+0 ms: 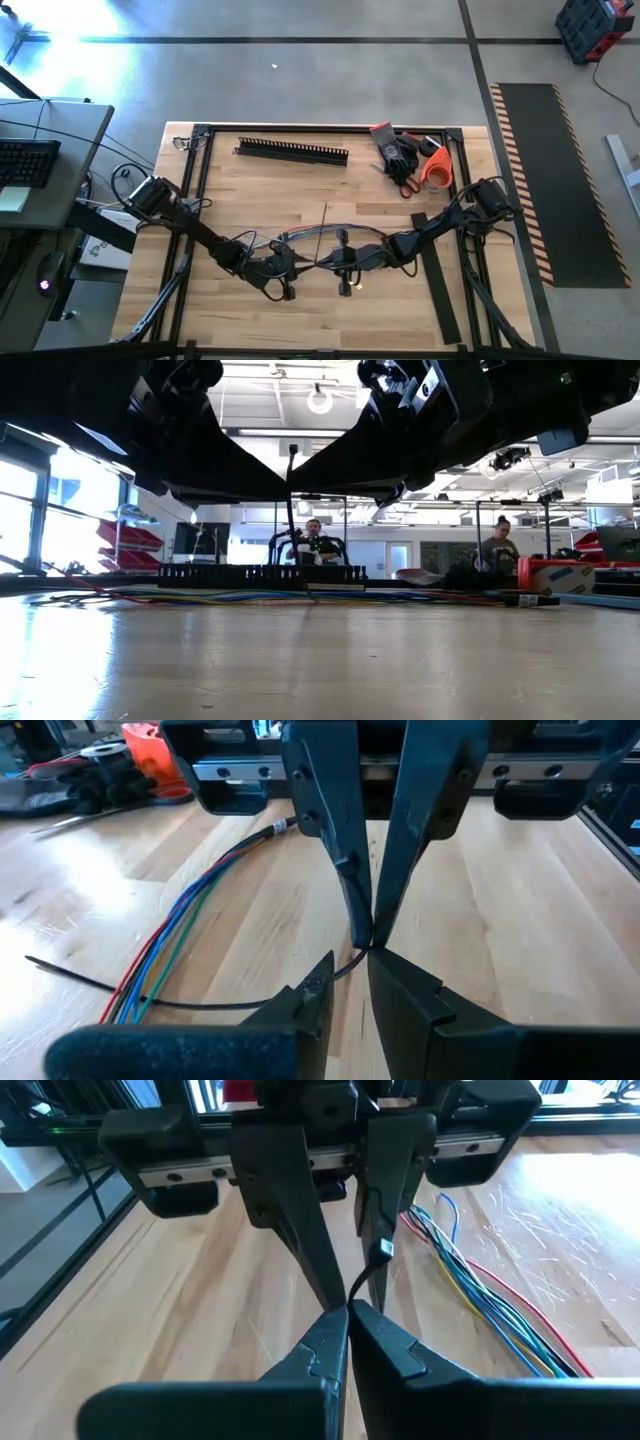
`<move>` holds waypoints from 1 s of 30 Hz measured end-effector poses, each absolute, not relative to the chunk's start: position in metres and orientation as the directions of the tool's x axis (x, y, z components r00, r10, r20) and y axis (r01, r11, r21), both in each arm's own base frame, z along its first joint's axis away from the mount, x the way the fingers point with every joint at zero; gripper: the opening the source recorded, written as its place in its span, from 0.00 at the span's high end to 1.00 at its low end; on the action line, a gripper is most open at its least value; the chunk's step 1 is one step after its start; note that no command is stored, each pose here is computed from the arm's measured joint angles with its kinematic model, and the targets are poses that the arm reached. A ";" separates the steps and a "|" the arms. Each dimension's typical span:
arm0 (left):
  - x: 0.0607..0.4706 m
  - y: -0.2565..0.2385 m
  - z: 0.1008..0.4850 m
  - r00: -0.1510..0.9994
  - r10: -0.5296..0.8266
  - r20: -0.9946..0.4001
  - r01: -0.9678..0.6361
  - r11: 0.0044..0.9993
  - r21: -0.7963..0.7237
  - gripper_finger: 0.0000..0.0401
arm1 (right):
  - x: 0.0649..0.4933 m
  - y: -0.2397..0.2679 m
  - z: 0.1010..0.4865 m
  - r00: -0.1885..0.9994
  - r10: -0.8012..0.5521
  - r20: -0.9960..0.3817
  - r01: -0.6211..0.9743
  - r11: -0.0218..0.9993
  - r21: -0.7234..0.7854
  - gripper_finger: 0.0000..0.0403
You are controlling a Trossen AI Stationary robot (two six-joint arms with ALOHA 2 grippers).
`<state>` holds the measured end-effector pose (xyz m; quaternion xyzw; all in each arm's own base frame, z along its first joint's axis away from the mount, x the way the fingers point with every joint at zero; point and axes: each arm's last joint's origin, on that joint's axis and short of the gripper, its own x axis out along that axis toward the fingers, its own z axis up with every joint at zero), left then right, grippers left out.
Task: Ziptie cables
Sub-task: Wrap the black zip tie around the cables
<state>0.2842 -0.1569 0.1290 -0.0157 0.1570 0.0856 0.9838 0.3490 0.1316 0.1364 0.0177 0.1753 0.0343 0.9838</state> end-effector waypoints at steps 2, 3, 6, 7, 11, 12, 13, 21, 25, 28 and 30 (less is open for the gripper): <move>0.285 -0.157 0.128 0.936 0.165 -0.311 -0.175 0.985 -0.005 0.89 | 0.349 0.132 0.136 0.936 0.074 -0.344 -0.061 0.997 0.047 1.00; 0.285 -0.157 0.128 0.936 0.164 -0.311 -0.174 0.985 -0.005 0.89 | 0.349 0.132 0.136 0.936 0.074 -0.344 -0.061 0.997 0.047 1.00; 0.285 -0.157 0.129 0.937 0.164 -0.310 -0.174 0.985 -0.004 0.89 | 0.349 0.132 0.136 0.936 0.074 -0.344 -0.061 0.997 0.047 1.00; 0.285 -0.157 0.129 0.937 0.163 -0.310 -0.173 0.985 -0.005 0.89 | 0.349 0.132 0.136 0.936 0.074 -0.344 -0.061 0.997 0.047 1.00; 0.284 -0.158 0.128 0.939 0.125 -0.321 -0.127 0.992 0.012 0.89 | 0.349 0.132 0.136 0.936 0.078 -0.344 -0.065 0.997 0.048 1.00; 0.284 -0.159 0.128 0.939 0.116 -0.323 -0.116 0.993 0.018 0.88 | 0.349 0.132 0.136 0.936 0.077 -0.344 -0.064 0.997 0.048 1.00; 0.284 -0.159 0.129 0.939 0.109 -0.326 -0.106 0.994 0.027 0.88 | 0.349 0.131 0.136 0.936 0.076 -0.343 -0.064 0.997 0.048 1.00; 0.283 -0.156 0.142 0.946 0.079 -0.315 -0.076 0.997 0.020 0.80 | 0.349 0.131 0.137 0.937 0.072 -0.342 -0.060 0.997 0.047 1.00; 0.284 -0.154 0.142 0.945 0.094 -0.313 -0.092 0.996 0.019 0.80 | 0.349 0.131 0.136 0.937 0.069 -0.343 -0.057 0.997 0.045 1.00; 0.285 -0.152 0.142 0.944 0.110 -0.311 -0.111 0.994 0.012 0.83 | 0.349 0.131 0.136 0.937 0.068 -0.343 -0.056 0.997 0.045 1.00; 0.284 -0.152 0.142 0.941 0.130 -0.312 -0.129 0.991 0.022 0.86 | 0.349 0.131 0.136 0.937 0.068 -0.343 -0.056 0.997 0.045 1.00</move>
